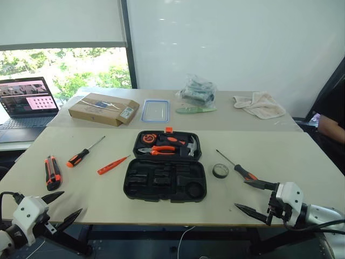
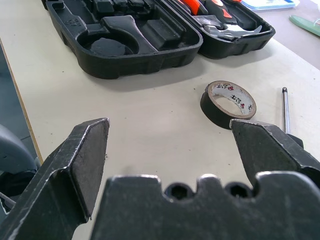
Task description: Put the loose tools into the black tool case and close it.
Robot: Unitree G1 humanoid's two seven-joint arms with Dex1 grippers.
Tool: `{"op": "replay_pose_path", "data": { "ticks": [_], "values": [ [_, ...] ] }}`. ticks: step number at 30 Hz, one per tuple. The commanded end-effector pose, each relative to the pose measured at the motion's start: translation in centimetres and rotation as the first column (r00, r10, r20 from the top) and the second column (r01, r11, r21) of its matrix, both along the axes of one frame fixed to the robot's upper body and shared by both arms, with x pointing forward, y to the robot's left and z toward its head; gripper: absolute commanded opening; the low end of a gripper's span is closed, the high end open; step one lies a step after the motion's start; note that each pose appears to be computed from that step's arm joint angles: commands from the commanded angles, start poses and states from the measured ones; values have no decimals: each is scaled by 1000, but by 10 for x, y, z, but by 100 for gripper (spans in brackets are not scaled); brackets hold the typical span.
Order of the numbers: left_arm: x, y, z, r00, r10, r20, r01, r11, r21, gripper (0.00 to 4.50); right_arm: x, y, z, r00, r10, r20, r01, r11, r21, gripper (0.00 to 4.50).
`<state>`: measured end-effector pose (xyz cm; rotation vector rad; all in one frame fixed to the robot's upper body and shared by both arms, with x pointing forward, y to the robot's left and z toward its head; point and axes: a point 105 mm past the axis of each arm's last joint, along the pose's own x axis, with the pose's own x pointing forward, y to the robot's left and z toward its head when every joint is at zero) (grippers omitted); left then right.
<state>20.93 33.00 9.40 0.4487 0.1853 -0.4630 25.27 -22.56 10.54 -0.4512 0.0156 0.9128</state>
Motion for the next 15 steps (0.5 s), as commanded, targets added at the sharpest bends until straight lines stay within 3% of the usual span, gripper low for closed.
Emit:
{"op": "replay_pose_path", "data": {
  "ticks": [1,4,10,13,15],
  "values": [
    [5,8,16,995,73,68,-69,996,-54,447,3,11,12,998,37,59,-38,999,14,450],
    [2,36,25,959,258,114,-235,955,-183,447,9,34,33,984,68,163,-88,989,118,450],
    [-35,73,11,847,529,46,-484,805,-343,447,15,62,71,964,76,253,-159,932,326,450],
    [-47,73,-5,810,571,-132,-566,705,-428,447,15,72,77,950,69,305,-178,922,344,450],
    [-38,69,4,824,549,-139,-545,703,-457,447,16,74,75,950,64,307,-174,922,346,450]
  ]
}}
